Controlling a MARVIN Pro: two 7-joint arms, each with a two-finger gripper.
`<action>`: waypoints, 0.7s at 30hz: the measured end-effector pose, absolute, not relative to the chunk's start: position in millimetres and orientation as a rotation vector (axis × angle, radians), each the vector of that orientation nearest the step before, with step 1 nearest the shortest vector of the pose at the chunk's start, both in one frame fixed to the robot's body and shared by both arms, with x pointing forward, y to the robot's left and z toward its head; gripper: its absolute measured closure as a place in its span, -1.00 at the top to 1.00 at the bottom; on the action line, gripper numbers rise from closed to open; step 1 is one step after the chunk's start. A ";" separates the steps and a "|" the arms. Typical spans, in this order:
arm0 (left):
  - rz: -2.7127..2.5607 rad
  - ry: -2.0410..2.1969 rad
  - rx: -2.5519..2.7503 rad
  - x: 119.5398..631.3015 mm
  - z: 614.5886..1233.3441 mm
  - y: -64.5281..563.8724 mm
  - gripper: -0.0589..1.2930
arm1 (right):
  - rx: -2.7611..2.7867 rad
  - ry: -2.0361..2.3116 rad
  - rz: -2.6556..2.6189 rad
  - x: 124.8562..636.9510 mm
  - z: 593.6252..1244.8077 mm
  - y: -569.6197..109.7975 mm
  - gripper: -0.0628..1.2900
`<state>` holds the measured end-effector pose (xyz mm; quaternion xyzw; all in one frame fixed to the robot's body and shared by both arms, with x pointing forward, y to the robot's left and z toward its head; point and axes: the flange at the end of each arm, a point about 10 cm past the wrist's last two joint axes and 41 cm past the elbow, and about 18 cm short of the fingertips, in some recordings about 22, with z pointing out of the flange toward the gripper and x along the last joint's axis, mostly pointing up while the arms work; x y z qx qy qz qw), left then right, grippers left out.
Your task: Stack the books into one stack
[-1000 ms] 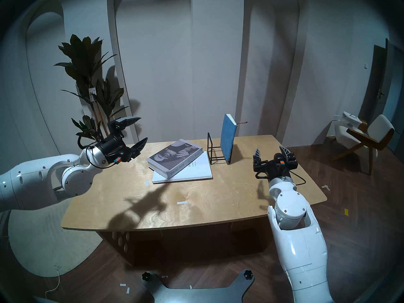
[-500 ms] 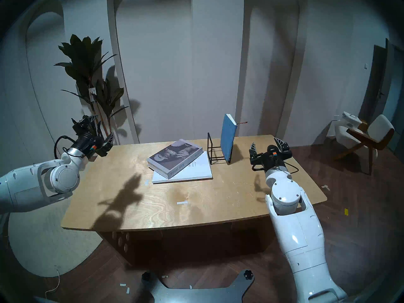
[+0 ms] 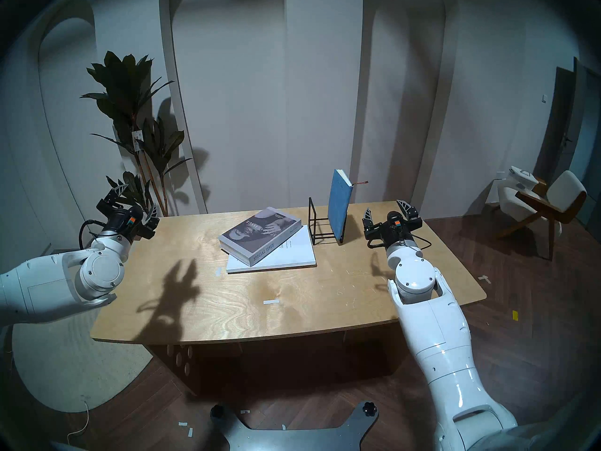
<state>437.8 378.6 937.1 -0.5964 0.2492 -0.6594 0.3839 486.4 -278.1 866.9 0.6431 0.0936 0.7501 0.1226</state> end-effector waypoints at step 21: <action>-1.727 0.462 -1.555 440.5 936.4 372.7 0.90 | 1.934 0.118 2.348 535.6 850.2 -217.1 0.97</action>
